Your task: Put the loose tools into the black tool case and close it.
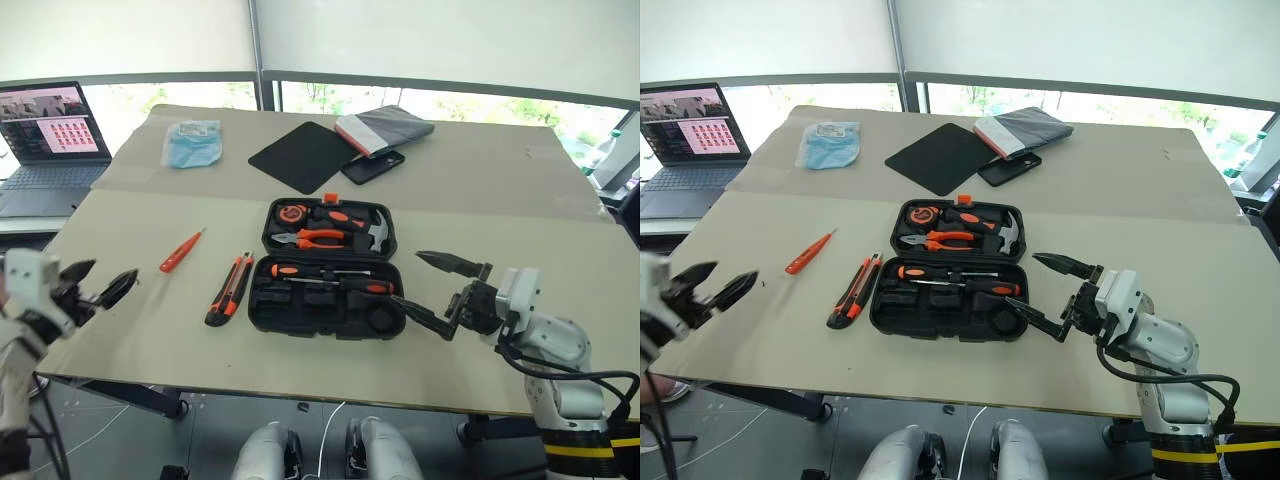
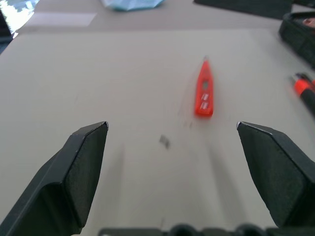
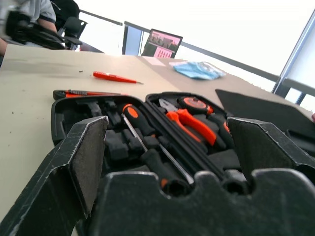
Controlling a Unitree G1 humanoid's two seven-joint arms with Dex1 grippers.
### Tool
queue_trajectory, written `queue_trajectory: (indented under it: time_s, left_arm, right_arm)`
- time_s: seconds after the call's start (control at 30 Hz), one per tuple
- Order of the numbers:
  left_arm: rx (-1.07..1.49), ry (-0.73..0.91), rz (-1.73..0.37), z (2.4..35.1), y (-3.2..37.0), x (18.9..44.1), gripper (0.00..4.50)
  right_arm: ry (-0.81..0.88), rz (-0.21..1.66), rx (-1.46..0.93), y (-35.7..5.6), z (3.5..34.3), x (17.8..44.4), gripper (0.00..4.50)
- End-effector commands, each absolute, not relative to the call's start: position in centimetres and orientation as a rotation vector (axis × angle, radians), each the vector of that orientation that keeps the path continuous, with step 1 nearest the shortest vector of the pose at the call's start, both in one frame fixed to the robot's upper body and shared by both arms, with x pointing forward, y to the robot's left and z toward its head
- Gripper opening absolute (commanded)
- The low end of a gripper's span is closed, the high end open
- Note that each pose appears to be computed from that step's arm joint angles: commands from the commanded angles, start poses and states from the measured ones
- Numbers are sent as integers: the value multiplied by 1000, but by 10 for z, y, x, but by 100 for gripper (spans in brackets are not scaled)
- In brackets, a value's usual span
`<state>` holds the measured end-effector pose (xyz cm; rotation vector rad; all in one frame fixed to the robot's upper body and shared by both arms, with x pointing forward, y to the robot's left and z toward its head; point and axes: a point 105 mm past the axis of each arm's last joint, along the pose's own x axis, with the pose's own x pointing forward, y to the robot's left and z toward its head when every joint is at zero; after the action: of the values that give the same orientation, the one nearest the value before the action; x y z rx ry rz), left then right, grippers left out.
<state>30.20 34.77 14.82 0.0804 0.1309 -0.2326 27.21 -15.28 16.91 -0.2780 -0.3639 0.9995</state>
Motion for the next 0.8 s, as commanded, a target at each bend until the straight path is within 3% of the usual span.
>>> queue_trajectory:
  time_s: [0.03, 0.3, 0.4, 0.63, 0.73, 0.8]
  left_arm:
    - [110, 254, -243, 139, 344, 332, 450]
    - [167, 391, -306, 119, 325, 378, 450]
    - [182, 426, -268, 108, 326, 387, 390]
    - [161, 436, -345, 102, 315, 389, 127]
    - [169, 242, -433, 130, 304, 394, 48]
    - [205, 95, -524, 162, 289, 396, 49]
  right_arm:
    - [-431, 1063, -286, -136, 190, 271, 447]
    - [-434, 1130, -265, -121, 196, 268, 447]
    - [-436, 1138, -263, -117, 198, 266, 450]
    - [-420, 1125, -259, -118, 195, 264, 450]
    - [-416, 1115, -259, -119, 194, 263, 450]
    - [-408, 1109, -259, -122, 195, 262, 450]
